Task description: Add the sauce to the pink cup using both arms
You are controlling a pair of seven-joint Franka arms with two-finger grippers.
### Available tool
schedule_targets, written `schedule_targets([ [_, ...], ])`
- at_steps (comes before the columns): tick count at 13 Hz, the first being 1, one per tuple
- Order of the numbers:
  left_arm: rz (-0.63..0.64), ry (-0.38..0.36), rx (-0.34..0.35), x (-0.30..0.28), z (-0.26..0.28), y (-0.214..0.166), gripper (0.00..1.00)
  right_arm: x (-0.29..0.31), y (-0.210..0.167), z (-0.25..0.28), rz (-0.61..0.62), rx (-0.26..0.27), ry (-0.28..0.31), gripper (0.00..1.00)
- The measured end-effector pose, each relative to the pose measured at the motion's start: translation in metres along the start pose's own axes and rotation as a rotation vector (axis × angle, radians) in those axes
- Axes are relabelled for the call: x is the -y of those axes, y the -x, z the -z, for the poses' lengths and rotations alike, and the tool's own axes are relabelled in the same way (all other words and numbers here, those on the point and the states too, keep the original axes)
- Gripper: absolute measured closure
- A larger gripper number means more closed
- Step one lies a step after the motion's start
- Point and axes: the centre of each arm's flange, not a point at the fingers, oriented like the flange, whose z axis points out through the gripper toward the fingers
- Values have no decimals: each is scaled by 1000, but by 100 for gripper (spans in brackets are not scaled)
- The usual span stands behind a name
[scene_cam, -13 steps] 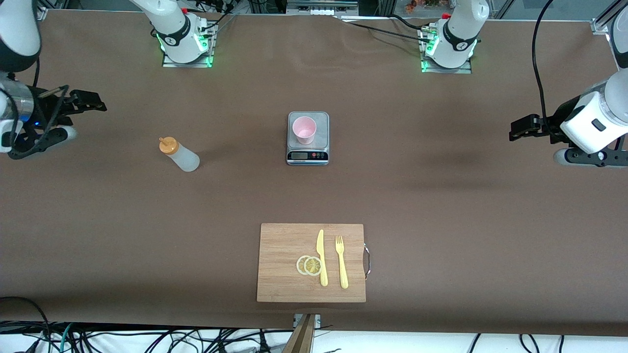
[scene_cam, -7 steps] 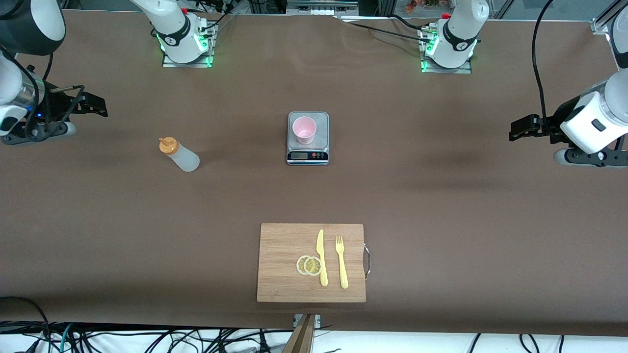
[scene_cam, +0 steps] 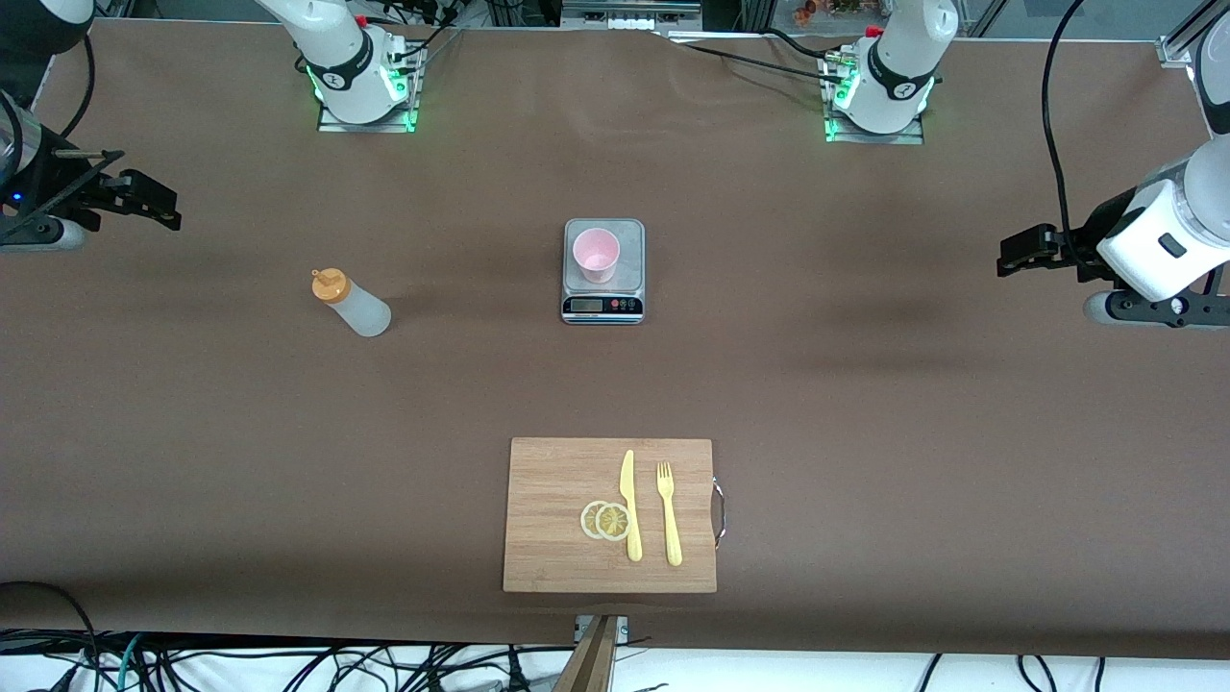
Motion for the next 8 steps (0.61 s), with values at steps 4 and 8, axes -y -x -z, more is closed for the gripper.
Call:
schedule_targets([
  [4,0,0,0,0,0,0,0,17,-17,13,-33,-2,-31,0],
  [8,0,0,0,0,0,0,0,9,-24,11,-52,3,-47,0],
])
